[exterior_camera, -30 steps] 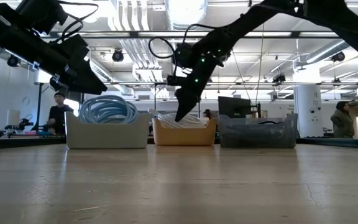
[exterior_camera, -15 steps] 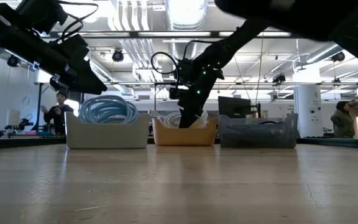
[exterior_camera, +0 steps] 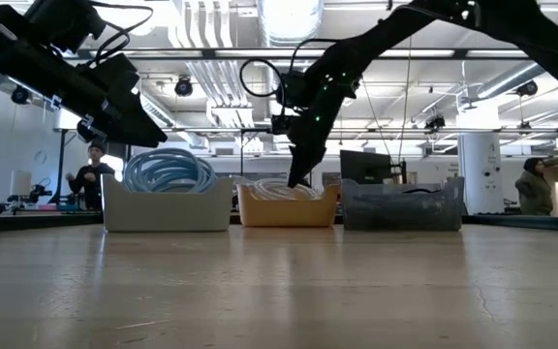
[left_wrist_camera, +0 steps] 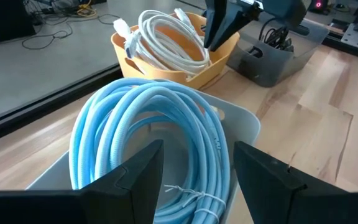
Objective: Pick & Place USB Port
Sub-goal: Return to Home Position
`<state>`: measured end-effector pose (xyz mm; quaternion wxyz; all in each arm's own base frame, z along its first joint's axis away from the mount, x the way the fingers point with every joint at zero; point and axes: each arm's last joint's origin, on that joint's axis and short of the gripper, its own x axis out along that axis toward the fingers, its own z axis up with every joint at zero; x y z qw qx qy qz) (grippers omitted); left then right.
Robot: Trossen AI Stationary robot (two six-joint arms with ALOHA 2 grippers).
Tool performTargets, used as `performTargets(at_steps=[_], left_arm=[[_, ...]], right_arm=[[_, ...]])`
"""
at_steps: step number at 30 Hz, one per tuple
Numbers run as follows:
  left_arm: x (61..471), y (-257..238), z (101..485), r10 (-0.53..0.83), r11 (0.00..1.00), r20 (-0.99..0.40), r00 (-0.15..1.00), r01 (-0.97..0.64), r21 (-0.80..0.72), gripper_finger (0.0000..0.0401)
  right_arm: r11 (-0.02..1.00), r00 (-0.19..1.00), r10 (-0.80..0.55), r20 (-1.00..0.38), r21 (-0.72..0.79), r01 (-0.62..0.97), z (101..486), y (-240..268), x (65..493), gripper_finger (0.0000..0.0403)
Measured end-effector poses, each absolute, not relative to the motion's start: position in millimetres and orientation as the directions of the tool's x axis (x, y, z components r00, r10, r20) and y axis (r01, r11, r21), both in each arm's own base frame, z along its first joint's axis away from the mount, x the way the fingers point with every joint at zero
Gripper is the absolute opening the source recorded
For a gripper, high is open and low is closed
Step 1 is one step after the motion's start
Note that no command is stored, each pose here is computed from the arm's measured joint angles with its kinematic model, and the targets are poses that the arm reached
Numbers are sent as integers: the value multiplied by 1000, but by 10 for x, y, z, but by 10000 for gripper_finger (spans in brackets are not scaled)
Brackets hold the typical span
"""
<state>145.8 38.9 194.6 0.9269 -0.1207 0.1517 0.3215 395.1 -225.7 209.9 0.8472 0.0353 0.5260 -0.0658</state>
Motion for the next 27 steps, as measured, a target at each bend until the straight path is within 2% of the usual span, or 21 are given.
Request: performTargets(at_steps=[9,14,17,22,27], left_arm=[[1458,388,1945,558,764,-360,748,-632,-129,200],[1457,389,1948,560,765,-357,747,-632,-123,200],[1441,396,1964,591,744,-343,730,-658,-120,196],[1415,394,2127,601,758,-278,749,-645,-99,153],[1334,365,2325,565,807,-210,798,-588,-61,79]], right_arm=[[987,412,-97,-906,-34,158,2011,-2255,3970,103],[983,414,-107,-904,-33,183,2177,-2170,3944,120],[984,396,-89,-914,-18,179,2406,-2024,3846,121],[992,379,-57,-924,-9,128,2885,-1647,3550,117],[997,473,-63,-879,-37,65,3244,-1204,3100,119]])
